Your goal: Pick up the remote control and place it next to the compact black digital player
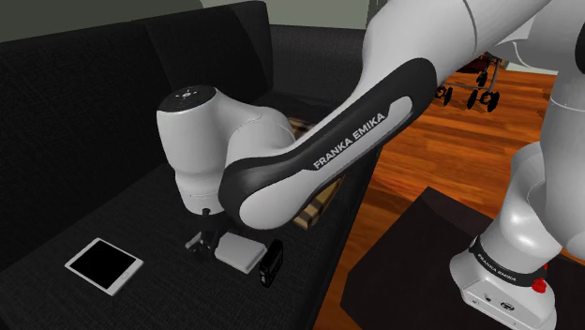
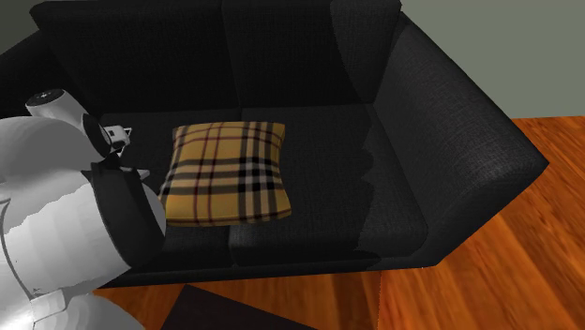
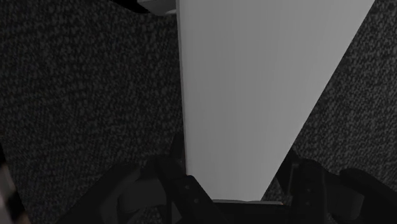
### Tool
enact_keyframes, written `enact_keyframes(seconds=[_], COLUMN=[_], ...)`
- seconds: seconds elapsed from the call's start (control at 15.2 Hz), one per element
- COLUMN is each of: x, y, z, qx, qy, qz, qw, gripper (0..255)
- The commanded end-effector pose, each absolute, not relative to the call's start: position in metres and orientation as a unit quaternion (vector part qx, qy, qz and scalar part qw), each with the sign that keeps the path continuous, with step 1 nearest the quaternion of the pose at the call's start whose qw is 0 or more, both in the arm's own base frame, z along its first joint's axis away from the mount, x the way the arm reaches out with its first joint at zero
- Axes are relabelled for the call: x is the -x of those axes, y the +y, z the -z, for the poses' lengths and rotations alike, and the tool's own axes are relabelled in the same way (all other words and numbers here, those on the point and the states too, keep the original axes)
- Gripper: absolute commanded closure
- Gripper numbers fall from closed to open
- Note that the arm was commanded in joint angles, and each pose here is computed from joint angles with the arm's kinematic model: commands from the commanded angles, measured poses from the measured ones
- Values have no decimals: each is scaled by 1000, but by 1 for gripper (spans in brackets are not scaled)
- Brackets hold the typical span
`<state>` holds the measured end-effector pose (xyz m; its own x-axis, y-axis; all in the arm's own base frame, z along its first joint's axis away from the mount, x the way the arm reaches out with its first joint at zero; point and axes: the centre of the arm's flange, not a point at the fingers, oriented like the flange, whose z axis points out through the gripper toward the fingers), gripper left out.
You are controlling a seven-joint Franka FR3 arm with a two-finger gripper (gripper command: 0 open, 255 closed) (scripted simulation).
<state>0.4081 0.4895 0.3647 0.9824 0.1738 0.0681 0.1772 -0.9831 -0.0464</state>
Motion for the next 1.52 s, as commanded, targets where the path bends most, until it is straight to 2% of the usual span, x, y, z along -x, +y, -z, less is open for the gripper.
enact_keyframes(seconds=[0.0,0.26,0.33,0.66,0.92,1.45], x=[-408,-408,-408,-408,-406,-406], y=[488,488,489,488,486,486], z=[-357,-357,-358,-357,-407,-407], qx=[996,996,996,996,996,996], qy=[-87,-87,-87,-87,-87,-87], qz=[28,27,28,27,27,27], qw=[22,22,22,22,22,22], gripper=[255,255,0,0,0,0])
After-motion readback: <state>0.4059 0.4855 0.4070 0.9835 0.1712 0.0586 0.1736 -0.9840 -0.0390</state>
